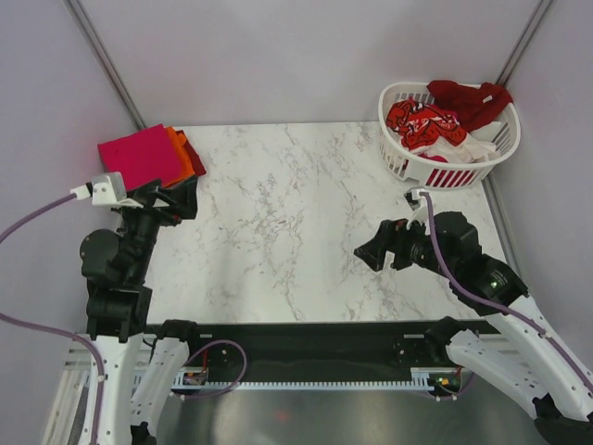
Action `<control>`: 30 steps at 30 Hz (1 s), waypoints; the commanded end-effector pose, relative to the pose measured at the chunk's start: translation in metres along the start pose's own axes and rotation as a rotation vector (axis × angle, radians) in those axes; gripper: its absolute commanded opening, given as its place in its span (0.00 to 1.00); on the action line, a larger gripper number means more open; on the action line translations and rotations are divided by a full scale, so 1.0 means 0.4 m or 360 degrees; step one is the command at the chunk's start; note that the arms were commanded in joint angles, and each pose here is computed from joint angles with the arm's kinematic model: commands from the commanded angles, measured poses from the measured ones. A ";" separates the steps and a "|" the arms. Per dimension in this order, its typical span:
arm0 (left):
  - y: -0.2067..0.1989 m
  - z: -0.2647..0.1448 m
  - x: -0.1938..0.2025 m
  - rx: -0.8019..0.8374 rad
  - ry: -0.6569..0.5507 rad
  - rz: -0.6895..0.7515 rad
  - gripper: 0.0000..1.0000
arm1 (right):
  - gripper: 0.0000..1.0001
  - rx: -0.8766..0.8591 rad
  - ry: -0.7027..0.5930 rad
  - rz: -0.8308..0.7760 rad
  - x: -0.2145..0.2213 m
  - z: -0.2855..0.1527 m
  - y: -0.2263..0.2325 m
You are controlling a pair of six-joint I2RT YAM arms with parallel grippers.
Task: Fold and stack the t-shirts
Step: Neatly place the folded tshirt to the corner
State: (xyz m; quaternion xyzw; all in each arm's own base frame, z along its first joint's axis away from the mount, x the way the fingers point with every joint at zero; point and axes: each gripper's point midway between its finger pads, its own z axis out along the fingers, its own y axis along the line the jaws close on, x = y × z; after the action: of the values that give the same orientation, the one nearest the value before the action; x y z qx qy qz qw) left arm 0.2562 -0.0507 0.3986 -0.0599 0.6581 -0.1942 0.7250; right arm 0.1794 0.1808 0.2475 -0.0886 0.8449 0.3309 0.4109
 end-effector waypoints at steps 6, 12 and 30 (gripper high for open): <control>0.052 -0.019 0.080 -0.0030 -0.0122 0.0069 1.00 | 0.93 0.0035 -0.0278 0.0043 -0.090 -0.117 0.023; -0.043 0.062 0.273 0.0350 0.0411 -0.0233 1.00 | 0.94 0.0277 -0.0515 0.0106 -0.152 -0.173 -0.036; -0.387 0.257 0.494 0.0280 0.0660 0.1424 1.00 | 0.98 0.0858 -0.1043 0.0238 -0.254 -0.263 -0.201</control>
State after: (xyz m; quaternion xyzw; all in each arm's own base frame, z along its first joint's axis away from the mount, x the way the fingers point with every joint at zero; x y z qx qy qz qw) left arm 0.3196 -0.3101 0.2476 0.3016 0.7668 -0.0422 0.5650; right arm 0.2112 0.0596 0.3242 0.1600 0.7563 0.1626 0.6131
